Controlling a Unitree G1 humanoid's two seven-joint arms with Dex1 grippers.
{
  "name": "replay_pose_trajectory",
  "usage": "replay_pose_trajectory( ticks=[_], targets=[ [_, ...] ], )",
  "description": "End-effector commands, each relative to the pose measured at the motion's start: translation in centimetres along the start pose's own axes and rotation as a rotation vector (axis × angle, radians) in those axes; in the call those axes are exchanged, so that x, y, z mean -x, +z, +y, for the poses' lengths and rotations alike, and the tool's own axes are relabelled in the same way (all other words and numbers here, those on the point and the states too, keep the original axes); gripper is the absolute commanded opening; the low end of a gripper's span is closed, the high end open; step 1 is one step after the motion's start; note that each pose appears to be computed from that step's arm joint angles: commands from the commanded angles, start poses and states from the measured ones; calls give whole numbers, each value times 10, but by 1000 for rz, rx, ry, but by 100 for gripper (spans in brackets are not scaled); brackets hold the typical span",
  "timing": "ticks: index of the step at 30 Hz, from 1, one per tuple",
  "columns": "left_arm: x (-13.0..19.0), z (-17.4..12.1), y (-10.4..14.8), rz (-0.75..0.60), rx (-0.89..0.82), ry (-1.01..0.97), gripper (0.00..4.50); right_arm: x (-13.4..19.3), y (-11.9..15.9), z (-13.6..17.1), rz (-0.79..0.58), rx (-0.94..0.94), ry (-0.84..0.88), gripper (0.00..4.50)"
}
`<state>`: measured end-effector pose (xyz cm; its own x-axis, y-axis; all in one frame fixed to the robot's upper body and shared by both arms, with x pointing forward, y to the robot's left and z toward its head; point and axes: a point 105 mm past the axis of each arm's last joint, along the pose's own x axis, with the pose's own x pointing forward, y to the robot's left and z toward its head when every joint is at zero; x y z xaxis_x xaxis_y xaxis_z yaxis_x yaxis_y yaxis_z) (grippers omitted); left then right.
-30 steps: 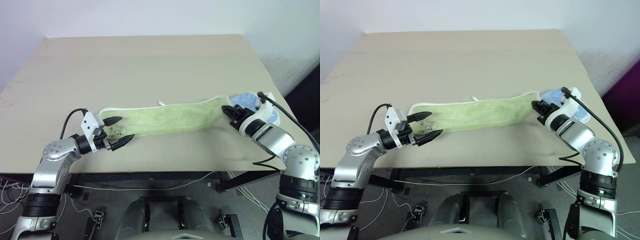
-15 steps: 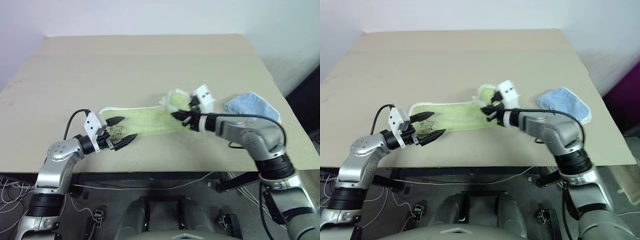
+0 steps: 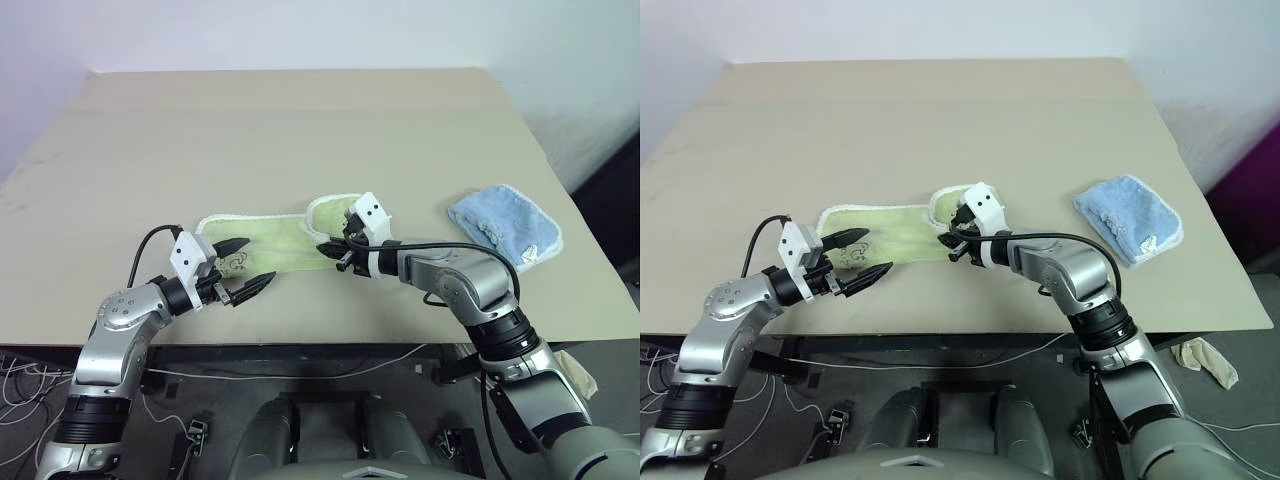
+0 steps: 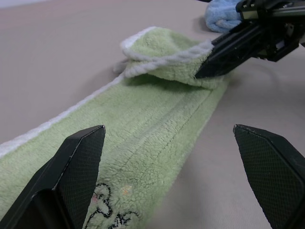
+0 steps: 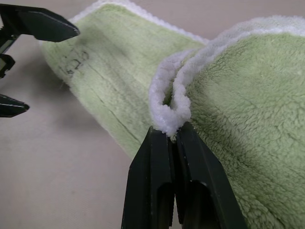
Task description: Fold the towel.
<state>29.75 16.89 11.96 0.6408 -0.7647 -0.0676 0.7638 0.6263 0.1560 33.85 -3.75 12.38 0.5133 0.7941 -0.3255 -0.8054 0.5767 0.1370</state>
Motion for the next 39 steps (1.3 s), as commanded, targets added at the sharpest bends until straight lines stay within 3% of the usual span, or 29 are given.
replay_pose_trajectory(
  ticks=[1, 6, 9, 13, 19, 27, 30, 39],
  targets=[
    [2, -2, 13, -52, -5, 14, 450, 8, 16, 5, -74, -6, 26, 133],
    [15, 0, 16, -141, 172, 123, 450, 33, 32, 8, -159, 48, 35, 310],
    [27, 4, 16, -215, 314, 237, 450, 46, 44, 3, -230, 81, 9, 310],
    [37, 6, 13, -311, 583, 374, 450, 46, 52, -21, -292, 70, -59, 211],
    [40, -1, -2, -348, 868, 542, 450, 11, 35, -46, -260, 151, -100, 2],
    [32, -25, -19, -286, 1013, 638, 450, -20, -19, -45, -120, 226, -60, 2],
    [33, -26, -26, -272, 1057, 682, 450, -22, -27, -44, -114, 234, -57, 2],
    [42, -15, -36, -329, 1204, 777, 450, 13, 30, -38, -347, 318, -74, 2]
  ],
)
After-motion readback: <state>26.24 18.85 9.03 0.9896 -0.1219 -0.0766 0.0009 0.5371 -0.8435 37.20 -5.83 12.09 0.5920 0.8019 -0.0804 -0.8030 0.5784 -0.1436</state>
